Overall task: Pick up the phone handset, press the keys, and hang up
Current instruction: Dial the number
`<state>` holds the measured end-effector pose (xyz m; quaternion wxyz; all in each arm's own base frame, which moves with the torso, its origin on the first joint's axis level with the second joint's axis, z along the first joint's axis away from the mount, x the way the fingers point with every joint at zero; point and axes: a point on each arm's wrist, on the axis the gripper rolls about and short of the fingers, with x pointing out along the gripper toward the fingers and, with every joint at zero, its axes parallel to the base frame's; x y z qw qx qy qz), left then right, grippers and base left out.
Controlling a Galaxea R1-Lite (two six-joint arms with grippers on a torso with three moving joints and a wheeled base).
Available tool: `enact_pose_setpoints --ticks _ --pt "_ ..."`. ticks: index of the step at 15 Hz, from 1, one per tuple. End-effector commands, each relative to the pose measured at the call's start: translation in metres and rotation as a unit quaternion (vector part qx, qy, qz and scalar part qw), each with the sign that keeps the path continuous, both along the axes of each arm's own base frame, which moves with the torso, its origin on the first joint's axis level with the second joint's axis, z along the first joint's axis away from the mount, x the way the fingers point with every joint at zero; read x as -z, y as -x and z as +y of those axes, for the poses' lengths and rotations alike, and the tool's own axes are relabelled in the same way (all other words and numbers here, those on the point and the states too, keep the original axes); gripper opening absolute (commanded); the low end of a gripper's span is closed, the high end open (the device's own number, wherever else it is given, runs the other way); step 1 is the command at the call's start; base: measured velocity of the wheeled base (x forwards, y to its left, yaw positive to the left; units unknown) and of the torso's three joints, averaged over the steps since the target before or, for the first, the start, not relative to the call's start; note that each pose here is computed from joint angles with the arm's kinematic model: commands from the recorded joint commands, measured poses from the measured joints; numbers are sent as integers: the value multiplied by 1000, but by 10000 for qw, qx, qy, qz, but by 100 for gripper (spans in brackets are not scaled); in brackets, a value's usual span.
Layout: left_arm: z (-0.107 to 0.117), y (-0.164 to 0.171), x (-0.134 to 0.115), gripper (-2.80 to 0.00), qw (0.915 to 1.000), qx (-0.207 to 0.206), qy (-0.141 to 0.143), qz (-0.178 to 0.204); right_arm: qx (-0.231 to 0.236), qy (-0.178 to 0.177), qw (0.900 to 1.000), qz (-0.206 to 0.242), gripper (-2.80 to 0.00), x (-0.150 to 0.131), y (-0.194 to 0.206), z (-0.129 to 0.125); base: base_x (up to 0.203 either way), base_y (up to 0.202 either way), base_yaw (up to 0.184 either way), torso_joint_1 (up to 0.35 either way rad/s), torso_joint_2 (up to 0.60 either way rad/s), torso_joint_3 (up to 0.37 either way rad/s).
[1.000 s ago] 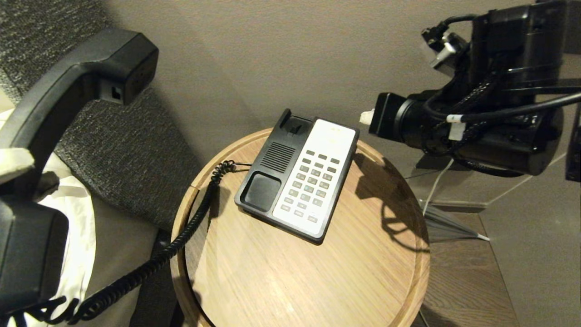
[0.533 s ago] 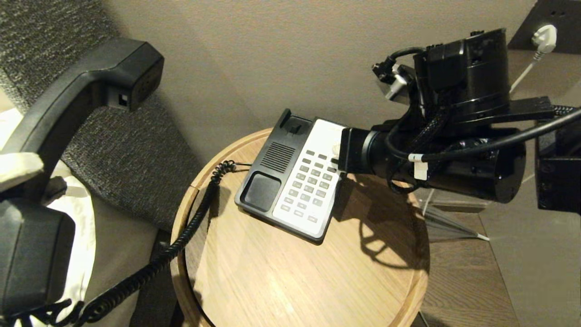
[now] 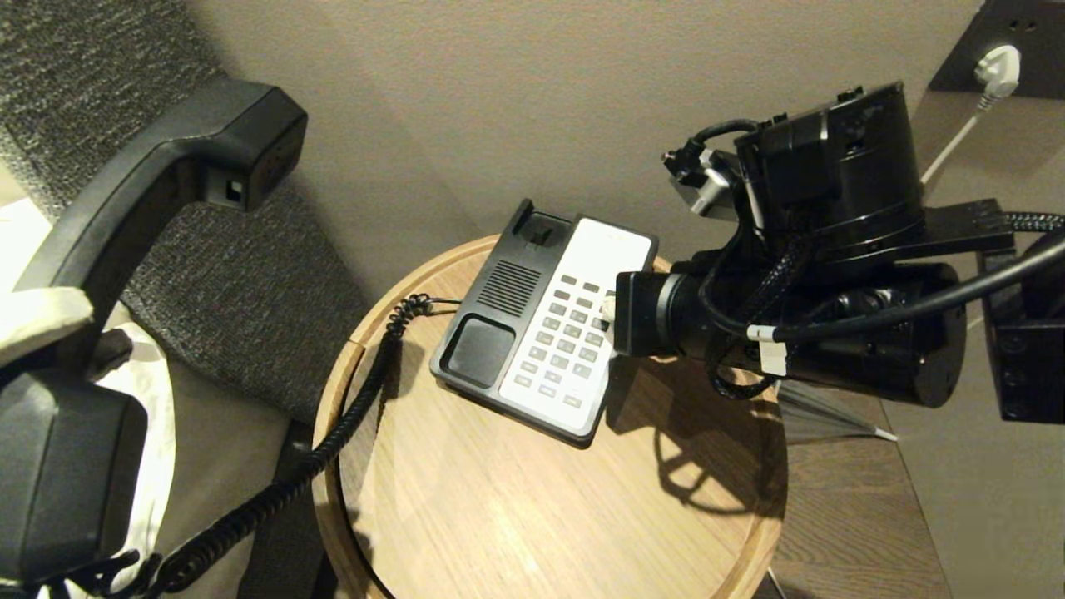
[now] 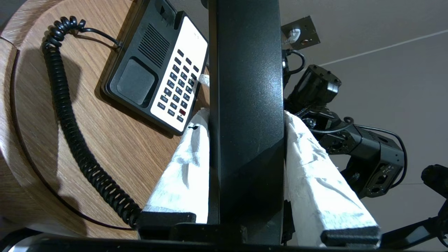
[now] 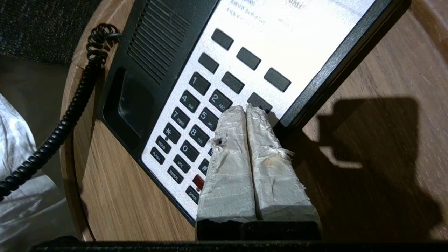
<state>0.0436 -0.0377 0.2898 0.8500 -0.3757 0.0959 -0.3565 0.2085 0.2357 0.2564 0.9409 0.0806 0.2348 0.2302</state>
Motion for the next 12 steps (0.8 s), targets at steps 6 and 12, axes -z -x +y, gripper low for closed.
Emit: enact_pose_setpoints --ticks 6,12 --pt "0 0 0 -280 10000 3 24 8 1 51 10000 51 -280 6 0 1 0 0 0 0 0 0" --pt "1 1 0 -280 10000 6 28 4 1 105 9999 97 -280 11 -3 5 0 0 0 0 0 0"
